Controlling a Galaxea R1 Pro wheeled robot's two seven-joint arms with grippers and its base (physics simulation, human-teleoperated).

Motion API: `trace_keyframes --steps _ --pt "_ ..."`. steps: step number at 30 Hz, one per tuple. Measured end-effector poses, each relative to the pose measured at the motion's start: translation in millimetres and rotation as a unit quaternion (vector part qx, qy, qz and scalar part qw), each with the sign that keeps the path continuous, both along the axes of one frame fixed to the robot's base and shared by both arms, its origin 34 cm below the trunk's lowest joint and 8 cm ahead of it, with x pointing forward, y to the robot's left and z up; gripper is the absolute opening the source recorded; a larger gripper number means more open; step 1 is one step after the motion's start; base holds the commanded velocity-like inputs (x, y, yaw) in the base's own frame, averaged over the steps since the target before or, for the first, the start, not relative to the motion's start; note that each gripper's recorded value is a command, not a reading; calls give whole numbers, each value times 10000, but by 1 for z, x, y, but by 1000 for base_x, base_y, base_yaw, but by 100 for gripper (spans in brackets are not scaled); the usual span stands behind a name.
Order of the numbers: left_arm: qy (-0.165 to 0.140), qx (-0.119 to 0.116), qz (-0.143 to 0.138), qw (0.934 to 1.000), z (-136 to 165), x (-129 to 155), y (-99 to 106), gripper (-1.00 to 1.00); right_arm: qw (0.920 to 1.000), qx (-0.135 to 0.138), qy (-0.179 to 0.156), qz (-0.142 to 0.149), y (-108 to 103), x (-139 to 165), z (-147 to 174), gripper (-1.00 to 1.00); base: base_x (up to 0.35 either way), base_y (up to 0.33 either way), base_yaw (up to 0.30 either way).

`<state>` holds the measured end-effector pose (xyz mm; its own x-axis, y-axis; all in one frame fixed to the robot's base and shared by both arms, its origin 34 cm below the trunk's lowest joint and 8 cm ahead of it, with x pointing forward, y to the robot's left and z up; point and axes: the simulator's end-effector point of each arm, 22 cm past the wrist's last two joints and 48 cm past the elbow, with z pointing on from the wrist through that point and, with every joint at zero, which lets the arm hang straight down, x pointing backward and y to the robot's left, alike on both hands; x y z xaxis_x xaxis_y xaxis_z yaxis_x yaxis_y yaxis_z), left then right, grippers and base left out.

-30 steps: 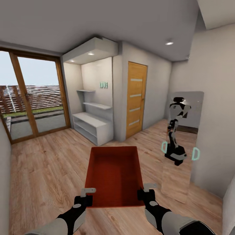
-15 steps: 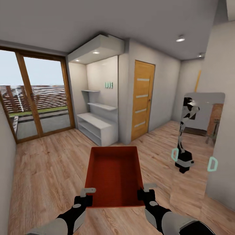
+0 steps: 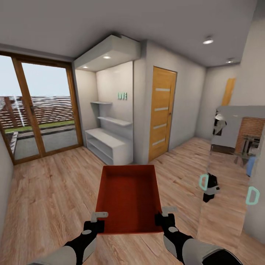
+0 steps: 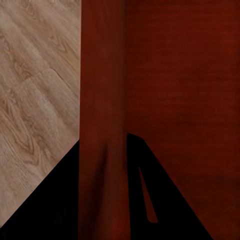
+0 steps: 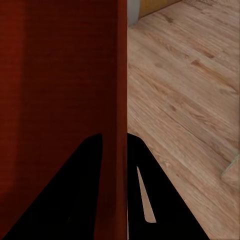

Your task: Move the two storage containers from the living room to the garage. In the garage, place one container on the floor and stack the other container on top of it (either order is fine).

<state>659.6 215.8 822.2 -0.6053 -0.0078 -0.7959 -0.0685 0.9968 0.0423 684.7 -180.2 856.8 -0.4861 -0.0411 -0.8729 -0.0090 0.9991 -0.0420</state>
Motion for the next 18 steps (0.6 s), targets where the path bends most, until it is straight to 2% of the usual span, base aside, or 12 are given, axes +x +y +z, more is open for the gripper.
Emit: trace_keyframes --steps 18 --pt "1 -1 1 10000 0 0 0 -100 10000 -4 1 2 0 0 0 -100 321 0 0"
